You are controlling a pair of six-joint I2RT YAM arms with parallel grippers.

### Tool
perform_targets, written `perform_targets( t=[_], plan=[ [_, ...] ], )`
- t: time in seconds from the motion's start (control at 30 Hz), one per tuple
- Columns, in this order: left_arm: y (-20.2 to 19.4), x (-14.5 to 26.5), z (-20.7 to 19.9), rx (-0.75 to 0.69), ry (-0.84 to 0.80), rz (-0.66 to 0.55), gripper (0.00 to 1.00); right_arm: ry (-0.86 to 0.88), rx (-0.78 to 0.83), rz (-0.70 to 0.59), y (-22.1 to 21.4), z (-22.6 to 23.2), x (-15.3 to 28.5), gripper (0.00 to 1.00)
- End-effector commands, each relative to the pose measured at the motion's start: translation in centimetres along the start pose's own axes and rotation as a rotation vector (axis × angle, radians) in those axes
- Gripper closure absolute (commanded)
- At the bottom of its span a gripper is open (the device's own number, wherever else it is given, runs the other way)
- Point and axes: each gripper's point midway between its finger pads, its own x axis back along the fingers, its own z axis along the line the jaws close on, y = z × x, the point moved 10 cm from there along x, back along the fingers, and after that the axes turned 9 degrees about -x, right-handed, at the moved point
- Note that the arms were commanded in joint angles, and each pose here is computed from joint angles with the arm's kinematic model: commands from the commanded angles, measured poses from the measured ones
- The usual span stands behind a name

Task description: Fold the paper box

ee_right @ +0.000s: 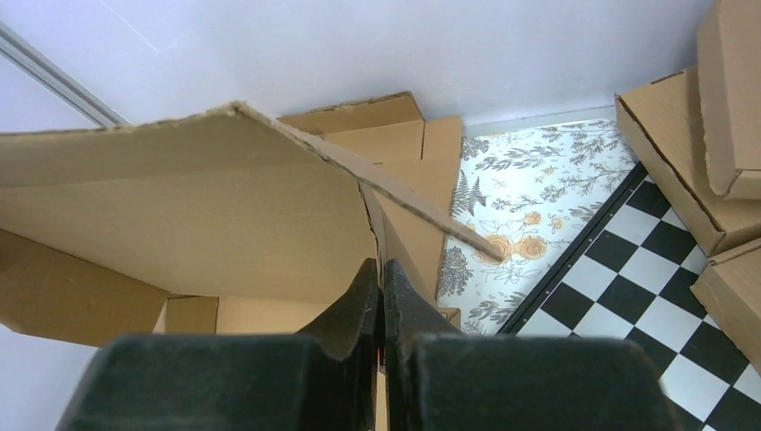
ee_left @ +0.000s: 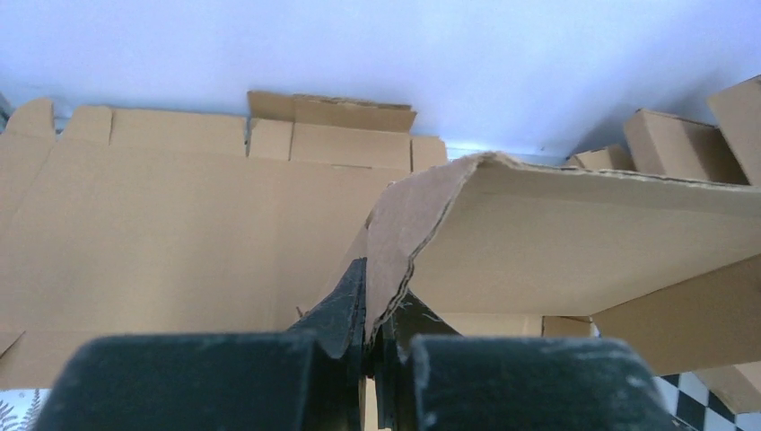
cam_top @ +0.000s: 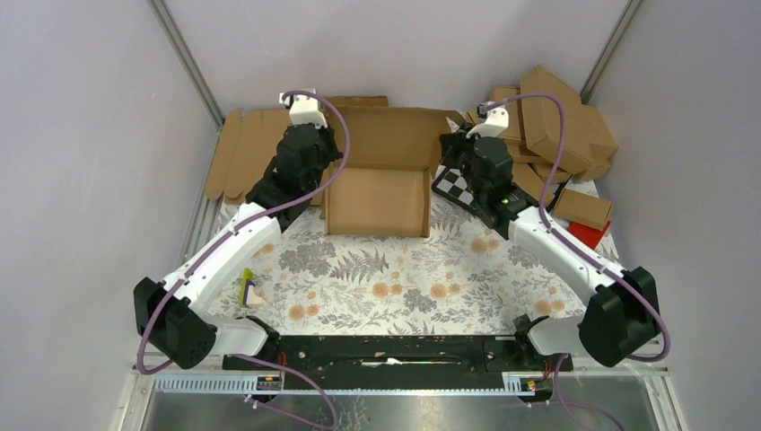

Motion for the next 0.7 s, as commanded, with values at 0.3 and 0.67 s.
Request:
perform_targets(
  t=[0.3, 0.67],
  plan=[
    [-7.1, -0.4, -0.1, 0.261, 0.003, 0.013, 1.00, -0.039, 0.035, -0.064, -6.6, 0.5, -1.0, 1.00],
    [-11.4, 3.5, -2.0, 0.264, 0.007, 0.016, 1.00, -0.037, 0.094, 0.012, -11.2, -3.3, 2.7, 0.96]
  ],
)
